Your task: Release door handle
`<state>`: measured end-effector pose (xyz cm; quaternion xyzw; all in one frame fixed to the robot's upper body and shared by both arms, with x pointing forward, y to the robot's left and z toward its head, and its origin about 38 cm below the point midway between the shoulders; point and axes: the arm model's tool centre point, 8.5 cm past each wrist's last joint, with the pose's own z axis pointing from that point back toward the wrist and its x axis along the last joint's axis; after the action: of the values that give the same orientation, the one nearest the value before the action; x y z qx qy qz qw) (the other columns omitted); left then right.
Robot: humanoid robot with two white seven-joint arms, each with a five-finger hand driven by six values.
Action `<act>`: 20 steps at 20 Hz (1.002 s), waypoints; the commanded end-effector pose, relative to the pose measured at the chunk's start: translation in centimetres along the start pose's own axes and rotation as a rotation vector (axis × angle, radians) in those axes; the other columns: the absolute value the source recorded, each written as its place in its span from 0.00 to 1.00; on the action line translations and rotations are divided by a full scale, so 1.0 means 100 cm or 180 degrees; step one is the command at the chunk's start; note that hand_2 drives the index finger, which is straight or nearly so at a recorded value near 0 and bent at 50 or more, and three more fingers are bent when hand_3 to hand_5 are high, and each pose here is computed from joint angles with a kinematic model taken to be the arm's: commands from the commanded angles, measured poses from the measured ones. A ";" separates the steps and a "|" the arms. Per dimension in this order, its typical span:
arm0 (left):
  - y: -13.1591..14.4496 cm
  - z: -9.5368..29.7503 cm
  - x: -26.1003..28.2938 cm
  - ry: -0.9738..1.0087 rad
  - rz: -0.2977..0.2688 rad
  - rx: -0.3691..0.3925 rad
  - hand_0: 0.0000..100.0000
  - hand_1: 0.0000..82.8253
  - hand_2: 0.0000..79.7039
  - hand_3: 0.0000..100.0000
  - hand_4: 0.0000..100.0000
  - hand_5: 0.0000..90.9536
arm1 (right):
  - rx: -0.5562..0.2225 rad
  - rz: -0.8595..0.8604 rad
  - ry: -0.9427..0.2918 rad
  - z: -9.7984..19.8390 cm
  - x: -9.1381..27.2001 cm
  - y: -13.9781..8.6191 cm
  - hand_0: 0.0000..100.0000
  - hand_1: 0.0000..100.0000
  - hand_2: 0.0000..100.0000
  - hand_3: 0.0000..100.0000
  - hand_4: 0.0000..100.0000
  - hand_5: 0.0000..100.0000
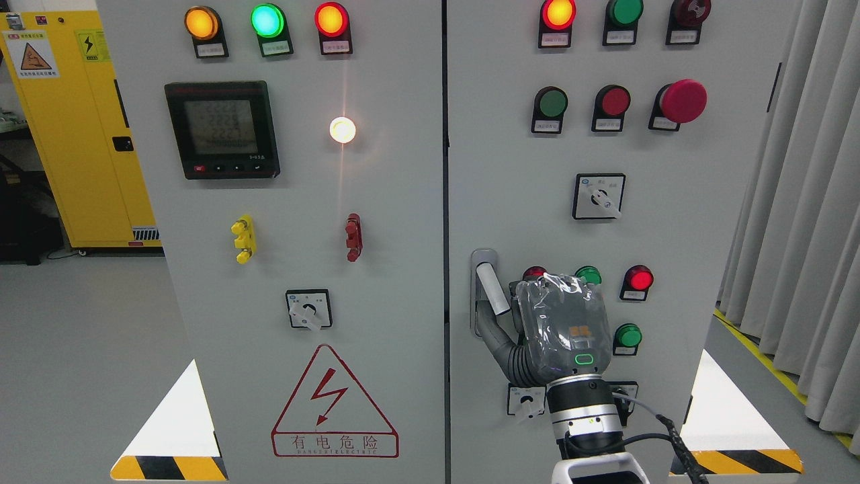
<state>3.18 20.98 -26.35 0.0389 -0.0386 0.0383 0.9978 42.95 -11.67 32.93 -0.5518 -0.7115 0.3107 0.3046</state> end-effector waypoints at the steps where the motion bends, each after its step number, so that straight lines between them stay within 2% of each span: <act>1: -0.001 0.000 0.004 -0.0041 0.0004 -0.0006 0.12 0.67 0.00 0.00 0.00 0.00 | 0.0000 0.0015 0.0033 0.000 -0.005 -0.001 0.65 0.41 0.99 1.00 1.00 1.00; 13: -0.001 0.000 0.004 -0.0041 0.0004 -0.0006 0.12 0.67 0.00 0.00 0.00 0.00 | -0.0016 0.0018 0.0048 0.000 -0.006 -0.001 0.54 0.46 0.99 1.00 1.00 1.00; 20: -0.001 0.000 0.004 -0.0041 0.0004 -0.0006 0.12 0.67 0.00 0.00 0.00 0.00 | -0.0039 0.0011 0.0040 -0.001 -0.006 -0.004 0.53 0.46 0.99 1.00 1.00 1.00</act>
<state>3.18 20.98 -26.35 0.0389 -0.0386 0.0383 0.9978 42.97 -12.21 33.05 -0.5569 -0.7105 0.3034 0.3049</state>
